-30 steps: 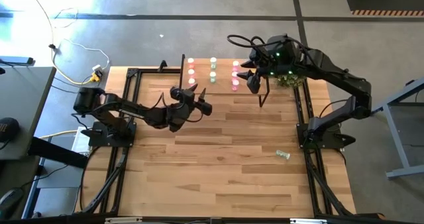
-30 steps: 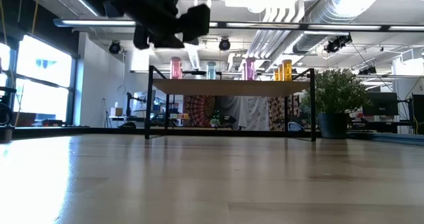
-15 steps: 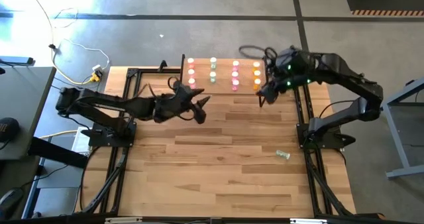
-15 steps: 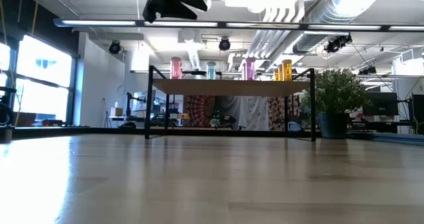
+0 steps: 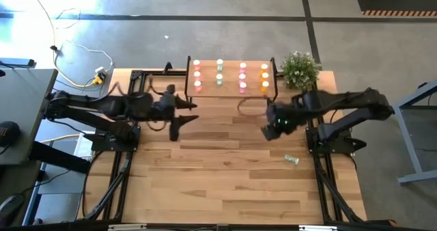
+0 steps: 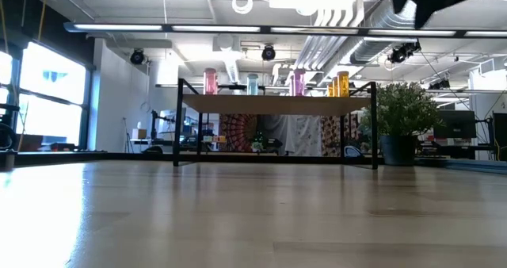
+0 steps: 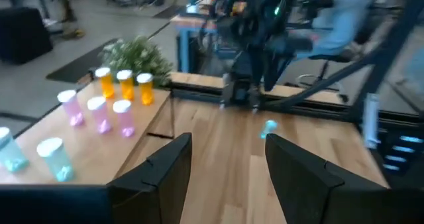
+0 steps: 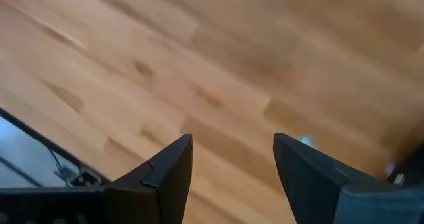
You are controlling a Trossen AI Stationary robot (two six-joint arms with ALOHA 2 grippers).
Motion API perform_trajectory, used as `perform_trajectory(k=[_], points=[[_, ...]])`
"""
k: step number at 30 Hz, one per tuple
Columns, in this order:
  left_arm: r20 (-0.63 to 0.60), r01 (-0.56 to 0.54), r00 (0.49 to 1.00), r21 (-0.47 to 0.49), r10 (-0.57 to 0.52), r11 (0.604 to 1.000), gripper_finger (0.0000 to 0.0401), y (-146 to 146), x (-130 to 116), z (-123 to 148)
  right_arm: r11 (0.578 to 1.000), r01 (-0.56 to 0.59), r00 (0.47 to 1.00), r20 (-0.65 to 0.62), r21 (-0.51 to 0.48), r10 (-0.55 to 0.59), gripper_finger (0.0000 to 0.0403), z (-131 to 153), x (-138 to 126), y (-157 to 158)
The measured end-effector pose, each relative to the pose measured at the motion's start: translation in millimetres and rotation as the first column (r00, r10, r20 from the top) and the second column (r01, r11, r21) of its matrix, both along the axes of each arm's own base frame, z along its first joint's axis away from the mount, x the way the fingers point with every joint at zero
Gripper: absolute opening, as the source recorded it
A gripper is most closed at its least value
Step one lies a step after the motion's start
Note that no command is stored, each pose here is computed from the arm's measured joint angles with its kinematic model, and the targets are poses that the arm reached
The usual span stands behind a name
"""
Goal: Pick and place medicine bottles onto shelf by color
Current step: Put the blue pill bottle on the shelf aligned with the other blue pill bottles
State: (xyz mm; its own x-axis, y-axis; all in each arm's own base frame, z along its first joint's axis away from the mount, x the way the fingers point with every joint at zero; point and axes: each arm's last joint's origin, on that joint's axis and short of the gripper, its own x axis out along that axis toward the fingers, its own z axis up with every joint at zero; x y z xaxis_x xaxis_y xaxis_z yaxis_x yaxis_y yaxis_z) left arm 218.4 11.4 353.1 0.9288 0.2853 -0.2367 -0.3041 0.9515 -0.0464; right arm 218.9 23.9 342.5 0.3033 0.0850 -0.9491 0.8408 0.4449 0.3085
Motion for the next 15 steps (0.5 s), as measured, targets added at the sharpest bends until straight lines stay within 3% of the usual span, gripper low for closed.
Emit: perform_trajectory(k=[7,15], points=[[0.062,0.010,0.998,-0.005,-0.010,1.000,0.0184,-2.4,-28.4,15.5,0.991,0.056,0.992,-0.123,0.118,-0.041,0.0201,-43.1,-3.2,28.9],[0.012,0.012,1.000,0.013,-0.012,1.000,0.0184,-2.5,-33.8,12.4,0.989,-0.021,0.966,-0.252,0.148,0.058,0.0201,-79.4,-17.7,47.7]])
